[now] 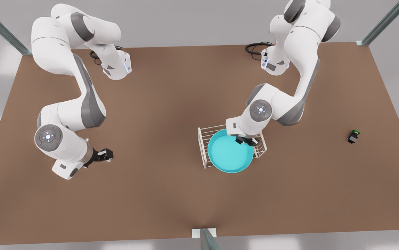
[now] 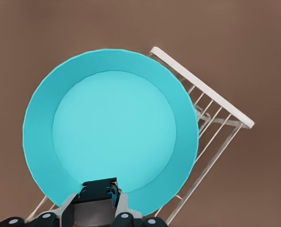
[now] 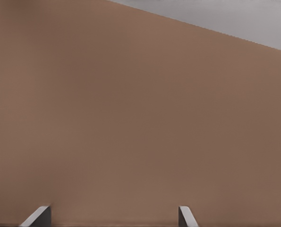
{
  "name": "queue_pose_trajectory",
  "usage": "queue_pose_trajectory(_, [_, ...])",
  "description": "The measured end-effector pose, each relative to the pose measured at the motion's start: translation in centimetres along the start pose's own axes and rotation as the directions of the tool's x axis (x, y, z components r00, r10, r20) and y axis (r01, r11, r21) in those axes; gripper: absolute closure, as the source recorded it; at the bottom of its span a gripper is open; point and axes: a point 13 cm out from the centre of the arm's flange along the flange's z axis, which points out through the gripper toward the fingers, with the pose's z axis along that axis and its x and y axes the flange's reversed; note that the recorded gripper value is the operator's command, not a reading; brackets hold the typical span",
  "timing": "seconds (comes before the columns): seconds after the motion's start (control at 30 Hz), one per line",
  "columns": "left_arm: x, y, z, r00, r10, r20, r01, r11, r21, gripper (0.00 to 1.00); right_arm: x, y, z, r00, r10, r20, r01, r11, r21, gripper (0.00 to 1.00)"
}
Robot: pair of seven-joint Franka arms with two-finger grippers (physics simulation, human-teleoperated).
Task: Place the plate on the shelf with right arm and place the red button switch in the plate with left arm
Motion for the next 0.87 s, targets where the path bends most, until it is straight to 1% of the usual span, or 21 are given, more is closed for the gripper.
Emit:
queue_pose_trajectory(0.1, [-1.5,-1.4,1.1,0.996,-0.087,0.013,0.087,0.996,0.017,0.55,0.2,0.4,-0.3,1.000,-0.014,-0.007,0.014,1.000,0.013,0.00])
queue_pose_trajectory(0.13, [-1.8,-1.9,1.5,0.993,-0.114,0.011,0.113,0.993,0.020,0.55,0.4,-1.4,-0.1,1.000,0.004,-0.013,-0.004,1.000,0.026,0.00])
queue_pose_trajectory(0.2, [-2.2,-3.3,2.7,0.988,-0.157,0.000,0.157,0.987,0.025,0.55,1.5,-7.3,1.2,0.995,0.089,-0.038,-0.088,0.995,0.041,0.00])
queue_pose_trajectory(0.23, [-2.4,-3.9,3.0,0.984,-0.178,0.000,0.178,0.984,0.026,0.54,1.8,-8.3,1.5,0.993,0.107,-0.045,-0.105,0.994,0.041,0.00])
queue_pose_trajectory(0.27, [-2.6,-4.2,3.1,0.979,-0.202,0.002,0.202,0.979,0.027,0.38,1.9,-8.5,1.6,0.993,0.109,-0.047,-0.107,0.994,0.035,0.00])
queue_pose_trajectory(0.3, [-2.7,-4.3,3.2,0.974,-0.227,0.004,0.227,0.973,0.028,0.00,1.8,-8.2,1.6,0.994,0.103,-0.047,-0.101,0.994,0.027,0.00])
queue_pose_trajectory(0.43, [-2.9,-3.8,2.7,0.946,-0.323,0.018,0.323,0.946,0.029,0.00,1.6,-7.5,1.5,0.996,0.073,-0.043,-0.073,0.997,0.003,0.00])
queue_pose_trajectory(0.53, [-1.8,1.9,-2.3,0.891,-0.444,0.090,0.444,0.896,0.017,0.00,1.6,-7.3,1.4,0.998,0.053,-0.040,-0.054,0.999,-0.006,0.00])
queue_pose_trajectory(0.63, [-0.1,7.4,-4.2,0.829,-0.547,0.121,0.550,0.835,0.007,0.00,1.5,-7.4,1.4,0.999,0.037,-0.038,-0.038,0.999,-0.010,0.00])
queue_pose_trajectory(0.77, [3.7,15.8,-5.5,0.740,-0.662,0.120,0.666,0.746,0.008,0.00,1.5,-7.2,1.3,0.999,0.016,-0.036,-0.017,1.000,-0.013,0.00])
queue_pose_trajectory(0.87, [4.9,17.7,-5.7,0.721,-0.684,0.109,0.688,0.726,0.004,0.00,1.5,-7.2,1.3,0.999,0.004,-0.035,-0.004,1.000,-0.015,0.00])
